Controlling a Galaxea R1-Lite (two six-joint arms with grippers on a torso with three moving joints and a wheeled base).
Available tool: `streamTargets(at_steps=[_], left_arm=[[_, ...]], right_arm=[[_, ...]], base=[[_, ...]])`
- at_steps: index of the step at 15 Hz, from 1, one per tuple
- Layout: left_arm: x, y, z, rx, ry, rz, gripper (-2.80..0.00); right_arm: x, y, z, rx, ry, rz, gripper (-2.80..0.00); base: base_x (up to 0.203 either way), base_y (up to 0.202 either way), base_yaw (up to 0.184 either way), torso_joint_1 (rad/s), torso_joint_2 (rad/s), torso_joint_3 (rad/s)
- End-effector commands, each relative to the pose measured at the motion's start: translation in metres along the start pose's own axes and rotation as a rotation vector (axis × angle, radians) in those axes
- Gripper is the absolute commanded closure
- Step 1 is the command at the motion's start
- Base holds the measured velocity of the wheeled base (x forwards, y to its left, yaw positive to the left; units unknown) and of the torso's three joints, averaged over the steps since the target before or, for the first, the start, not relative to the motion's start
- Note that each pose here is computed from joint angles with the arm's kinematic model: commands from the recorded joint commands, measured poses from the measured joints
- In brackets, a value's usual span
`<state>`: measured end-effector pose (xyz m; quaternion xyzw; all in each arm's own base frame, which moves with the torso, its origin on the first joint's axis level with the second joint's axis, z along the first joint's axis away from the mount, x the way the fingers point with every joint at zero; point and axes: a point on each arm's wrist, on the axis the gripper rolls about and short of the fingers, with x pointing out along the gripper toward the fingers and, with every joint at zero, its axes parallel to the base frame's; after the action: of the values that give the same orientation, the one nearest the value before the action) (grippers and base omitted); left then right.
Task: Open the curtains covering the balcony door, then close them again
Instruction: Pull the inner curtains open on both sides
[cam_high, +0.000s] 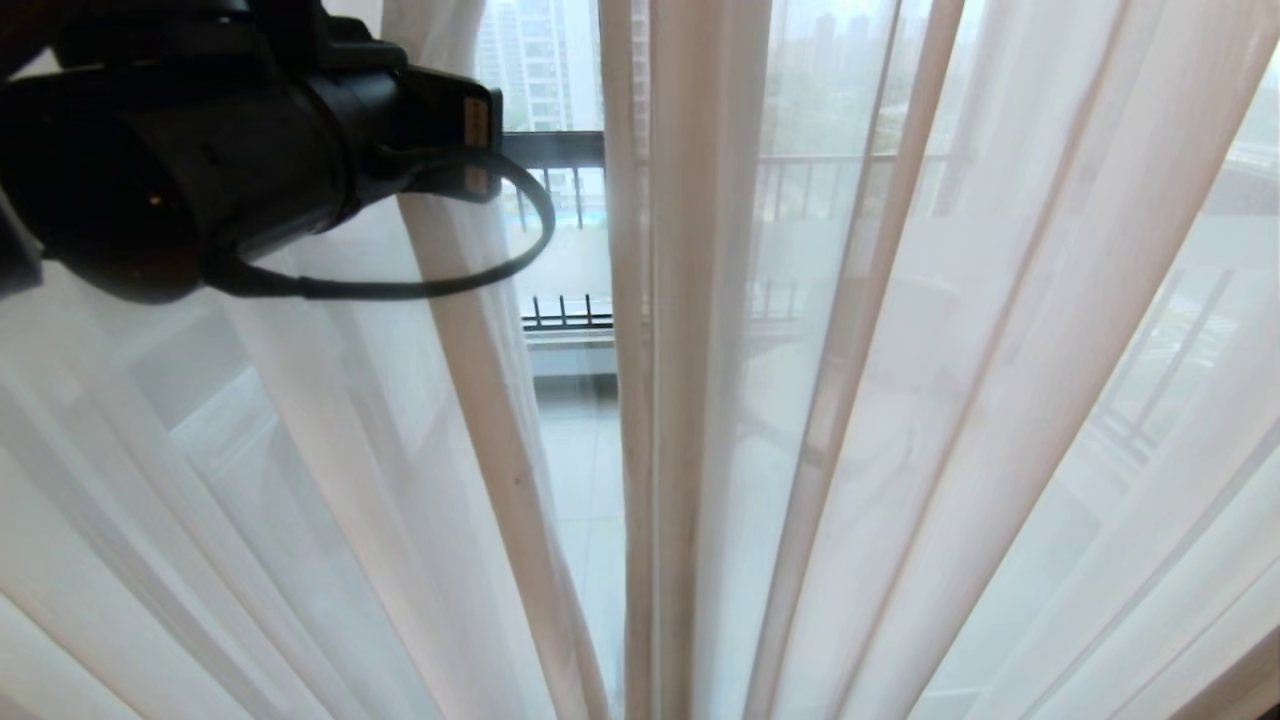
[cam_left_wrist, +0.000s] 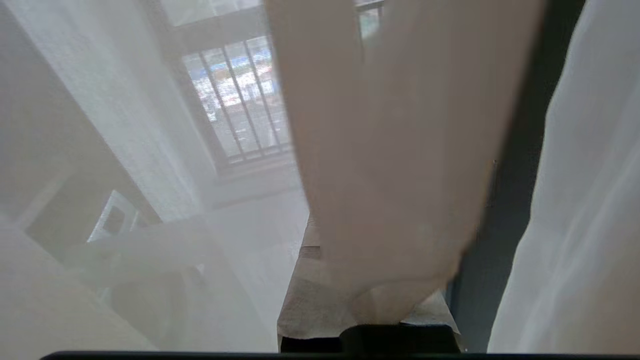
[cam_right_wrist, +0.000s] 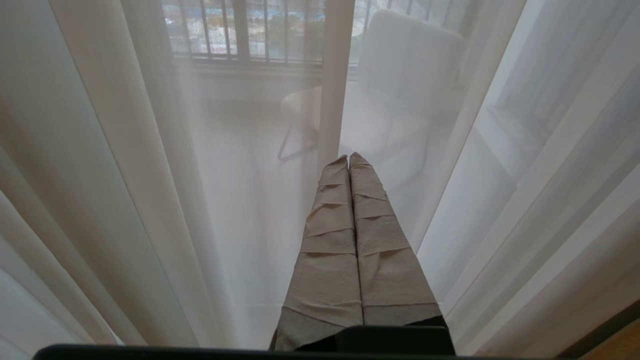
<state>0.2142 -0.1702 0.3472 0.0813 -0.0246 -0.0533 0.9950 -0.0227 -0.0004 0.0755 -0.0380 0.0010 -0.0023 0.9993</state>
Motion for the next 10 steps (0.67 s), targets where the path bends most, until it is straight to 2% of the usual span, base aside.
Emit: streamTargets(at_steps=[1, 7, 10], left_arm=[[-0.004, 0.016, 0.005, -0.014, -0.017, 0.046, 0.0], [-0.011, 0.064, 0.01, -0.034, -0.04, 0.203, 0.0], [-0.018, 0.084, 0.003, -0.029, -0.024, 0.271, 0.0]], right_arm=[[0.0, 0.0, 0.0, -0.001, 0.0, 0.0, 0.0], [0.0, 0.0, 0.0, -0.001, 0.0, 0.0, 0.0], [0.0, 0.0, 0.0, -0.001, 0.0, 0.0, 0.0]], base=[[0.0, 0.0, 0.0, 0.0, 0.0, 0.0], [0.0, 0.0, 0.0, 0.0, 0.0, 0.0], [0.0, 0.0, 0.0, 0.0, 0.0, 0.0]])
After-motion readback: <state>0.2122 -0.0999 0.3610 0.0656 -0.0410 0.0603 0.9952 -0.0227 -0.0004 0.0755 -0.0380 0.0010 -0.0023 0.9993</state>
